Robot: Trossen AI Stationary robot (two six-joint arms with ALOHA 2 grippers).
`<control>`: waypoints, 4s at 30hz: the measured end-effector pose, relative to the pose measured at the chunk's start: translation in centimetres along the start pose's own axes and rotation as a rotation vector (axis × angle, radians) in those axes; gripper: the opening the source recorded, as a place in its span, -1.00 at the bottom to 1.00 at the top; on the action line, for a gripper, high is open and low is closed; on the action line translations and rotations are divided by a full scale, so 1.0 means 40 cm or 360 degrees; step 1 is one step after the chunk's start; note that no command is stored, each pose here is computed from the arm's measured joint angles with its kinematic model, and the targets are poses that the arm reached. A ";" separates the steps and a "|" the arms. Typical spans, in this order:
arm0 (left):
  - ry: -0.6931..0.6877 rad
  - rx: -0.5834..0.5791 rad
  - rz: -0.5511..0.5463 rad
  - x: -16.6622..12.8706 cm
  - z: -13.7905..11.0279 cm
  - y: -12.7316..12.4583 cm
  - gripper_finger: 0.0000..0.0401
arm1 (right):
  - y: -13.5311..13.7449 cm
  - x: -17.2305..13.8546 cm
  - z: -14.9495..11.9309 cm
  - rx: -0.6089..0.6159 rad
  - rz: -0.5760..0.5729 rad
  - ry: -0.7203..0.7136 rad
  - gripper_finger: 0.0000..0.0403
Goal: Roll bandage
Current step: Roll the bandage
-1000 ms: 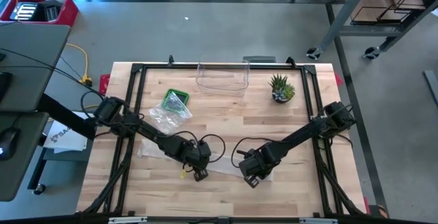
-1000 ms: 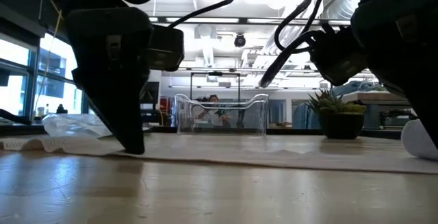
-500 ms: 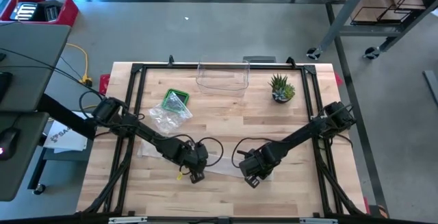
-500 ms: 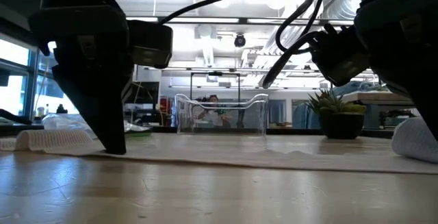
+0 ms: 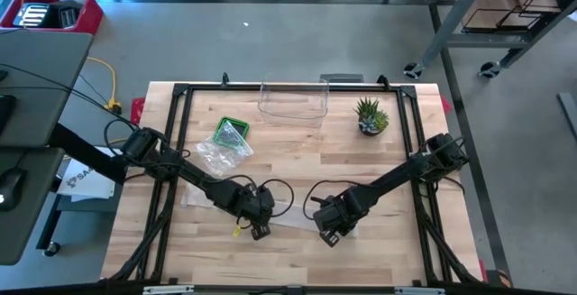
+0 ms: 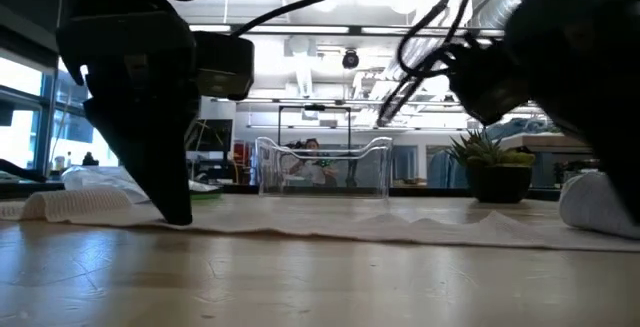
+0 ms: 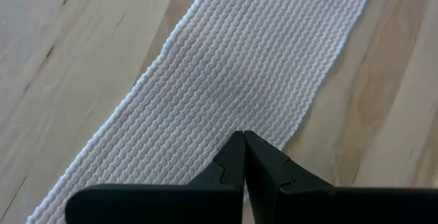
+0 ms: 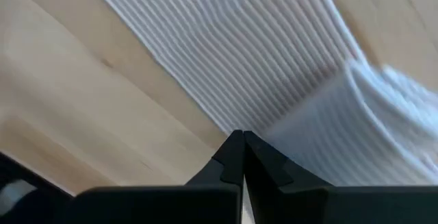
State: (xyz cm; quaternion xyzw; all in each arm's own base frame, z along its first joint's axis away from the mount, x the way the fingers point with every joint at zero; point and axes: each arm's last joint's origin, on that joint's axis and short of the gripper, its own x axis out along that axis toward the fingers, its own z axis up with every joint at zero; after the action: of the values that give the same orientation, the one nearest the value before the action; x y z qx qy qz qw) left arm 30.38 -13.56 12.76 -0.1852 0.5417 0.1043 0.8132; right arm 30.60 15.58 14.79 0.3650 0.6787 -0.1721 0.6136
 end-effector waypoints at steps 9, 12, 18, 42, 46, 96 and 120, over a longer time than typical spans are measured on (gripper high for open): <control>-0.0063 -0.0029 -0.0068 0.002 0.008 -0.011 -1.00 | 0.010 -0.028 0.046 0.0026 0.0100 -0.0109 -1.00; -0.0066 -0.0062 -0.0068 0.001 0.010 -0.010 -1.00 | 0.000 -0.063 0.061 0.0059 0.0120 -0.0190 -1.00; -0.0043 -0.0038 -0.0047 -0.002 0.015 -0.001 -1.00 | -0.062 -0.124 0.048 0.0121 -0.0020 -0.0251 -1.00; -0.0339 0.0077 -0.0041 -0.066 0.225 0.045 -1.00 | -0.269 -0.105 -0.124 0.0406 0.0527 -0.0326 -1.00; -0.0376 0.0227 0.0016 -0.043 0.324 0.045 -1.00 | -0.244 -0.083 -0.186 0.0311 0.0652 -0.0283 -1.00; -0.0509 0.0881 -0.0288 0.198 0.571 -0.102 -1.00 | -0.063 0.051 -0.286 0.0412 0.0381 -0.0869 -1.00; -0.0435 0.0864 -0.0363 0.211 0.525 -0.156 -1.00 | -0.060 0.045 -0.283 0.0439 0.0408 -0.0943 -1.00</control>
State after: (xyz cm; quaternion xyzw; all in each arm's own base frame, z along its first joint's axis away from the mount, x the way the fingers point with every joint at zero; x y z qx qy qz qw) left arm 53.68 -10.78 13.40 -0.0055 0.4113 -0.1118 0.9046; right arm 20.93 22.21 14.68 0.4610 0.3901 -0.2822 0.7454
